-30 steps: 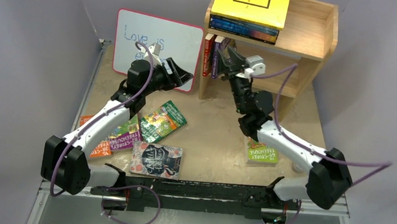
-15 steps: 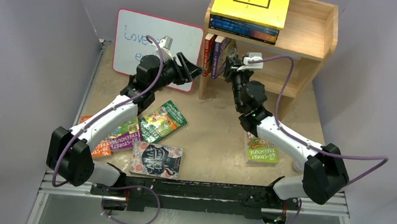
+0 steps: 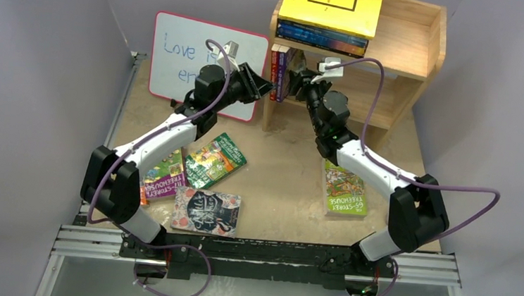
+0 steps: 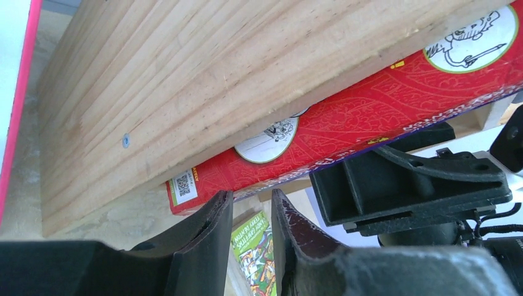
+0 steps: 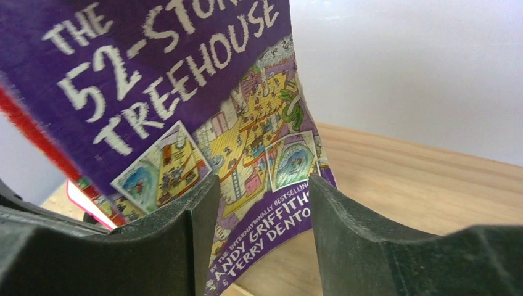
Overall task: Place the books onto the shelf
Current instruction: Adjust the book on the shelf.
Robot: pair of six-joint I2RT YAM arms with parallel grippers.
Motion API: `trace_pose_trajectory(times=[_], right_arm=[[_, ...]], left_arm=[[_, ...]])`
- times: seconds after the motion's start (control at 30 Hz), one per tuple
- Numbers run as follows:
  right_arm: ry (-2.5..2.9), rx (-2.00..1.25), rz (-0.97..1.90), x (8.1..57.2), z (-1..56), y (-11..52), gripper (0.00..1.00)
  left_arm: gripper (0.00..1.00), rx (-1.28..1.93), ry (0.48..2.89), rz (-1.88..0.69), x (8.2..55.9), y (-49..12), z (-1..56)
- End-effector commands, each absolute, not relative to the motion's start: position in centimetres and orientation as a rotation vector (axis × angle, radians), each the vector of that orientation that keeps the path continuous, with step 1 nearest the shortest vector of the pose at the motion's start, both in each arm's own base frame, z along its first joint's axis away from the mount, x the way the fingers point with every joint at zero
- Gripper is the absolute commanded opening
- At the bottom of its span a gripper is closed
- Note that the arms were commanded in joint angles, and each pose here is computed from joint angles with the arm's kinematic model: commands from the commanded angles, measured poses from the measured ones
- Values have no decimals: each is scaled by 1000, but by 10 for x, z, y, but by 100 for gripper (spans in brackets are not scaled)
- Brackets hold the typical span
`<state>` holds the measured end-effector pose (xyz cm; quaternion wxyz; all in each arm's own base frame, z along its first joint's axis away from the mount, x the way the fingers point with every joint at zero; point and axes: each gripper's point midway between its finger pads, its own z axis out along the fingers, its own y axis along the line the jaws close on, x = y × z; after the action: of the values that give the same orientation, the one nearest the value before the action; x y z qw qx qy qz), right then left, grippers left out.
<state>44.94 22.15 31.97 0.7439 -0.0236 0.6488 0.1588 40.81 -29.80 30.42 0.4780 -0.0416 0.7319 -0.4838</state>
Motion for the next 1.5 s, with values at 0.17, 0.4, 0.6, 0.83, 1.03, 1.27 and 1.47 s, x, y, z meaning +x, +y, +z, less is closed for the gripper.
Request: trace_pose_trajectory(times=[0.17,0.4,0.6,0.83,1.03,1.27,1.47], right_arm=[[1304,-142,502,447,364,254,59],[1316,-51,434,440,368,228,56],[1365,46,367,418,368,194,56],[1548,40,387,374,336,175,60],[1885,144,307,315,249,136,63],[2282,381,155,253,134,104,71],[2417,476,-44,246,88,91,75]], left_arm=[[24,-67,1655,-1216,419,-305,347],[38,-86,1681,-1099,412,-286,344],[49,-114,1782,-1013,398,-269,319],[53,-161,1944,-871,365,-238,270],[56,-168,2048,-774,329,-210,234],[65,-220,2060,-761,310,-196,220],[73,-265,2071,-794,309,-199,203]])
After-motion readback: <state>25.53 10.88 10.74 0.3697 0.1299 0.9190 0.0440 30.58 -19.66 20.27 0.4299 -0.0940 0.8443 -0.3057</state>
